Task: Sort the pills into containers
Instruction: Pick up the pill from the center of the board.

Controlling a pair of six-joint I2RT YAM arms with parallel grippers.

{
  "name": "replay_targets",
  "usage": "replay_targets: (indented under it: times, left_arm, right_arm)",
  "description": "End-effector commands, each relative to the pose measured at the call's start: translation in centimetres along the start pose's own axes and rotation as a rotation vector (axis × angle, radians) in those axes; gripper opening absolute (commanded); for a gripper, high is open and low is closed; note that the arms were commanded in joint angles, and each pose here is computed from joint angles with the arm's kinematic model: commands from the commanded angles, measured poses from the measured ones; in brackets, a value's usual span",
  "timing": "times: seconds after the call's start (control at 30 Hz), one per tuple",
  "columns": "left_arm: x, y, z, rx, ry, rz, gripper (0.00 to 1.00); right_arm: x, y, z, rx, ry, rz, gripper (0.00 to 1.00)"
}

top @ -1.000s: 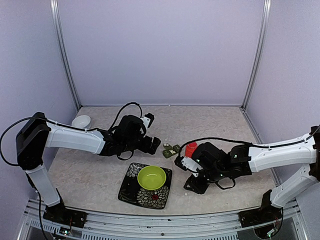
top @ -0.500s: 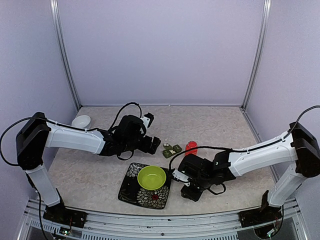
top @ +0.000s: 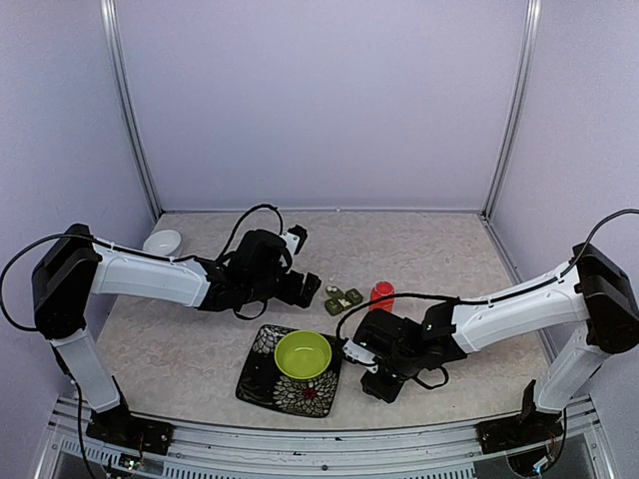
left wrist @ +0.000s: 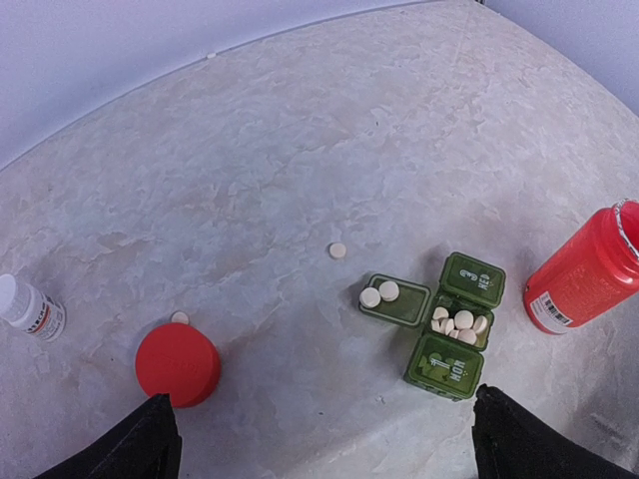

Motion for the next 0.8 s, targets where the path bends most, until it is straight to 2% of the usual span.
replay_targets:
  times: [0.0,0.3,0.6,0.77]
  left_arm:
    - [-0.1,0.6,-0.2,-0.019,-0.011,-0.008,0.99]
    - [-0.5,0.6,-0.5,-0.019,-0.022,-0.008,0.99]
    - [-0.9,0.6,-0.7,-0.022,-0.035,-0.006,0.99]
    - [-1.1,0.7,-0.8,-0.025,-0.038,-0.006,0.99]
  right_arm:
    - [0.5,0.2,0.8,0.008,0.025,-0.013,0.27]
    - [1.2,0.0,1.3,0.02,0.056,-0.014,0.26]
    - [1.7,-0.1,1.4,0.024,0.071,-0.016,0.08]
    - [0.2,0.0,0.0,0.022,0.01,-0.016,0.03]
Point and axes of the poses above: each gripper's point midway between its finger pads, its own z axis out along the fingers, its own y axis along the line the jaws close on, x = y × z, the point moved 5 cm from there along -z, back along the fingers, and after that the axes turned 2 degrees about z, right-handed, at the moved point
